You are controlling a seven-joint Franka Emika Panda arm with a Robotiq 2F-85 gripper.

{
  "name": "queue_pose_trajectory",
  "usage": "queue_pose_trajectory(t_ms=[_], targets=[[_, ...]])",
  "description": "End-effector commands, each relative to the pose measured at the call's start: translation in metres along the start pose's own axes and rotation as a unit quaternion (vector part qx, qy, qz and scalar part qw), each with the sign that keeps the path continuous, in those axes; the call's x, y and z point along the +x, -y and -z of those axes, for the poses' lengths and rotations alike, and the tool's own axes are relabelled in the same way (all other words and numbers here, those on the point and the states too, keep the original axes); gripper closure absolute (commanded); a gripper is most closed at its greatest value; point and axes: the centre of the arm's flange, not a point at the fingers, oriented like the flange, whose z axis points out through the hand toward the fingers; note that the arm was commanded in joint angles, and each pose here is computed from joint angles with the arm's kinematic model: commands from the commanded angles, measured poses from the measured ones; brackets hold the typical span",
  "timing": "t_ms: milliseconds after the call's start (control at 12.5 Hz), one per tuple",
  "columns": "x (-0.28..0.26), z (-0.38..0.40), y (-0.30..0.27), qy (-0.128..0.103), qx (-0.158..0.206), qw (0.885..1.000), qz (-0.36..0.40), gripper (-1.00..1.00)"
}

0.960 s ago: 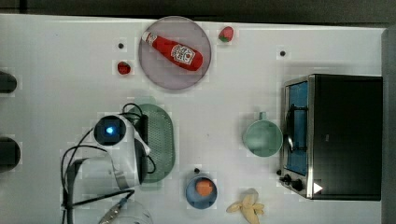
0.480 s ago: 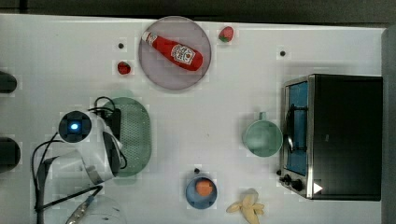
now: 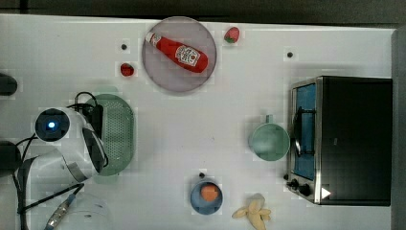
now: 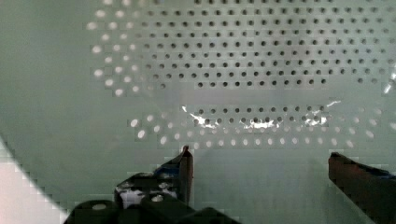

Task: Drag strainer right to left.

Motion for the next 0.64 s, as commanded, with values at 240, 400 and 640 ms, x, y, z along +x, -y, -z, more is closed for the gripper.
queue_pose_trajectory(t_ms=[240, 400, 640], targets=[[-0.053, -0.027, -0.028, 0.005, -0.019, 1.0, 0.002, -1.0], [-0.066, -0.032, -0.03, 0.009, -0.018, 1.0, 0.01, -1.0], [-0.07, -0.032, -0.027, 0.01, -0.015, 1.0, 0.013, -1.0]])
